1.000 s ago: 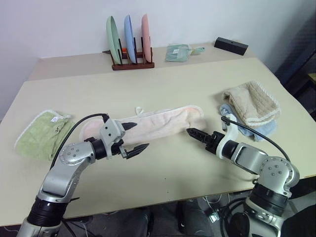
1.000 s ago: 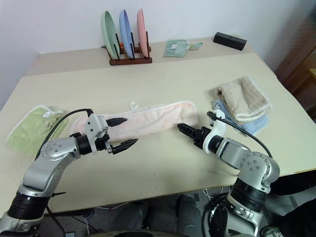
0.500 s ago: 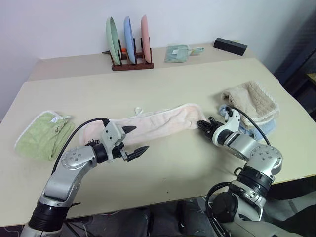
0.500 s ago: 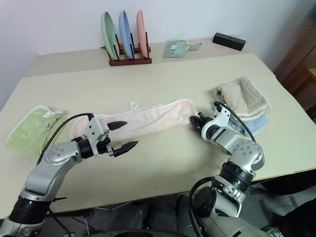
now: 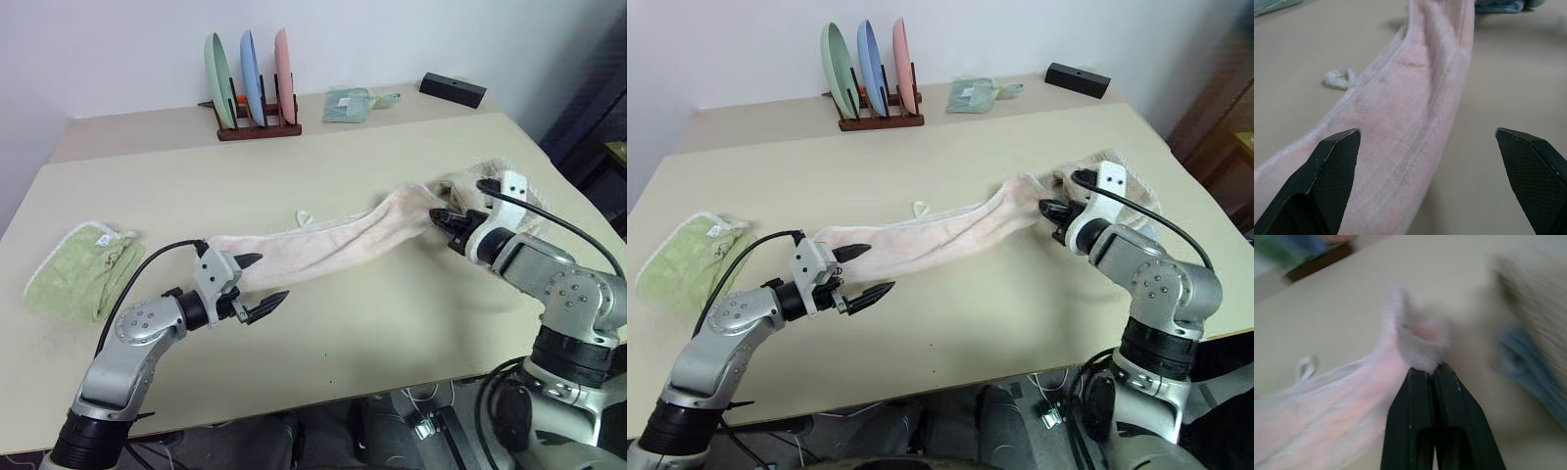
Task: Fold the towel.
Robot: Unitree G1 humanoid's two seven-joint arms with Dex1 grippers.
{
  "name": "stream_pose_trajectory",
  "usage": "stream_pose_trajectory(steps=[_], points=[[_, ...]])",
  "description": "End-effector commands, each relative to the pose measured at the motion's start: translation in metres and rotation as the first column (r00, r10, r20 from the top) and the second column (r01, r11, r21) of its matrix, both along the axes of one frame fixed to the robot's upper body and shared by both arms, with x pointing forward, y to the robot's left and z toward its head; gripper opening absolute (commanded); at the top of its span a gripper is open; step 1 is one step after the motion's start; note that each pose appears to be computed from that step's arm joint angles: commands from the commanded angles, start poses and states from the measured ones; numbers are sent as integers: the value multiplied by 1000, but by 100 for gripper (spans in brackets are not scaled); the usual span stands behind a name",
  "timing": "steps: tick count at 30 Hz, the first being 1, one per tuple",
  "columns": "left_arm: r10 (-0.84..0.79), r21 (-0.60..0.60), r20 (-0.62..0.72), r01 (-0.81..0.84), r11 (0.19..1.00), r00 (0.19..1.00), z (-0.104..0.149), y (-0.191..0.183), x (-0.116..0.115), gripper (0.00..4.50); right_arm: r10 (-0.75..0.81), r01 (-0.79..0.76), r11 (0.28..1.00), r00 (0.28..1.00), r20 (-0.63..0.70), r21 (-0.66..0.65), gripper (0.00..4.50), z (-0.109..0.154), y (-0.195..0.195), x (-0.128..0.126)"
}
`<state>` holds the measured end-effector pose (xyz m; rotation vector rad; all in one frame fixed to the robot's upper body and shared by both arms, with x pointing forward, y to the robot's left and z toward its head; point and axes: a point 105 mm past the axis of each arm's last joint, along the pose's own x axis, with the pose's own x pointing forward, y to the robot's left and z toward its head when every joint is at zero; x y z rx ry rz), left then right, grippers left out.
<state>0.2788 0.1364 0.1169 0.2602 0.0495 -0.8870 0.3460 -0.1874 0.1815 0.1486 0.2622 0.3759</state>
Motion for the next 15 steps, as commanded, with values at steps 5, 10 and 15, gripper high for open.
stream_pose_trajectory(steps=[5, 10, 15], points=[[10, -2, 57, -10, 1000, 998, 12, 2, 6, 450, 598, -509, 742, 796, 88, -436, 4, -1, 104, -32], [20, -6, 61, -19, 1000, 998, 13, 1, 7, 450, 695, -590, 617, 719, 10, -520, 4, -35, 141, -27], [46, -5, 60, -46, 999, 997, 12, 4, 3, 450, 721, -618, 573, 692, -26, -538, 4, -57, 158, -24]])
